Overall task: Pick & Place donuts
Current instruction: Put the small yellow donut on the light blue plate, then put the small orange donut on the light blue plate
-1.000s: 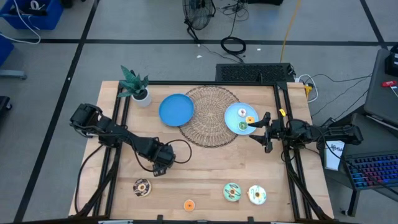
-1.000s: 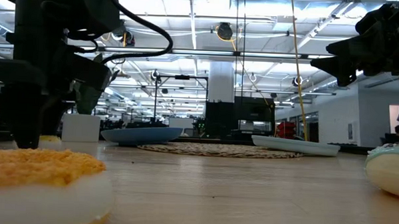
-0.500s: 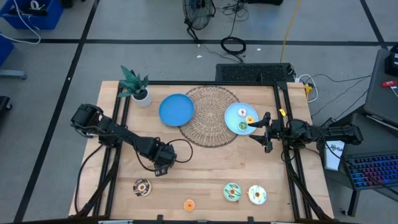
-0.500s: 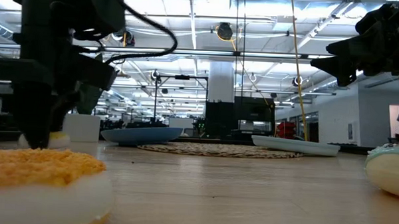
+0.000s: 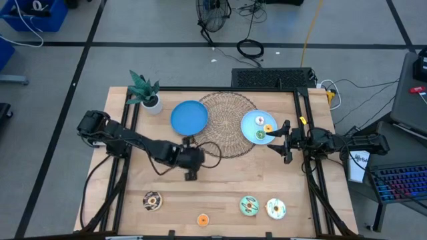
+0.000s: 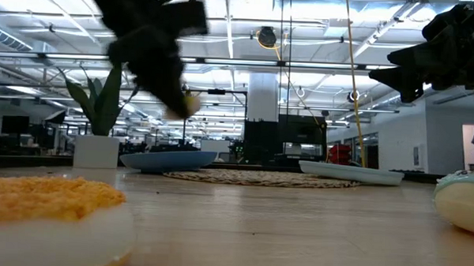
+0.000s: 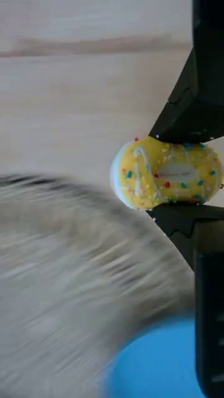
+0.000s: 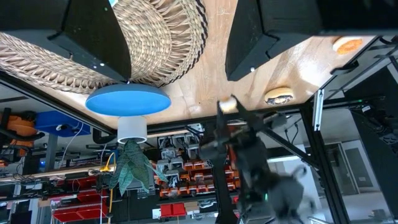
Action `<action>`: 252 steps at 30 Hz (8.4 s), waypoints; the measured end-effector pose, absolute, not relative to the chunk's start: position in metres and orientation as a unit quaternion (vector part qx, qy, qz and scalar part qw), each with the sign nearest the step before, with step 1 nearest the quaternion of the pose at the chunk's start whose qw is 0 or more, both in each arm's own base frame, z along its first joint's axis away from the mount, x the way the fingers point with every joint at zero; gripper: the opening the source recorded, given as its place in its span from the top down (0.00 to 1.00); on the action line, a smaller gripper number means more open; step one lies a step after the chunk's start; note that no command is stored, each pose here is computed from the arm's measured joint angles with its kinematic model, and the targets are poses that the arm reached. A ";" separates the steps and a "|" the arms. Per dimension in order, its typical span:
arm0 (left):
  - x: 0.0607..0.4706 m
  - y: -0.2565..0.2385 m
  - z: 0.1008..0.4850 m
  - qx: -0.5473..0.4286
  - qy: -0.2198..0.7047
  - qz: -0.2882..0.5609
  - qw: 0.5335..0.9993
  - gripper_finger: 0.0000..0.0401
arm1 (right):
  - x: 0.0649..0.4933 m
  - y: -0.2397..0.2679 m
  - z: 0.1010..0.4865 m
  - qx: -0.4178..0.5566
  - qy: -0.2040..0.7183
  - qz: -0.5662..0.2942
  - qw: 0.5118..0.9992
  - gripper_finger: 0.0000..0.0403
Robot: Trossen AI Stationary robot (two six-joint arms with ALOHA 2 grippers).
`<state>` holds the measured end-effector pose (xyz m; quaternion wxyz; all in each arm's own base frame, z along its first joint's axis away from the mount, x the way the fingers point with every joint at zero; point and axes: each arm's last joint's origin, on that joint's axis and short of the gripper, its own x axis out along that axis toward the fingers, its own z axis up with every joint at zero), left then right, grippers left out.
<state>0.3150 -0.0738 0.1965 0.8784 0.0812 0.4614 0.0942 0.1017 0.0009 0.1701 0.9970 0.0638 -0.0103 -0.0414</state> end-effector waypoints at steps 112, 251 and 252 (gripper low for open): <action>0.522 0.119 0.145 -0.100 0.364 0.137 0.916 0.66 | 0.102 0.001 0.170 0.064 -0.010 -0.041 0.997 0.40; 0.362 -0.280 0.162 0.187 0.540 -0.192 0.798 0.39 | 0.105 0.001 0.166 0.062 0.011 -0.043 0.997 0.40; 0.363 -0.281 0.162 0.187 0.540 -0.192 0.798 0.39 | 0.105 0.001 0.166 0.062 0.011 -0.043 0.997 0.40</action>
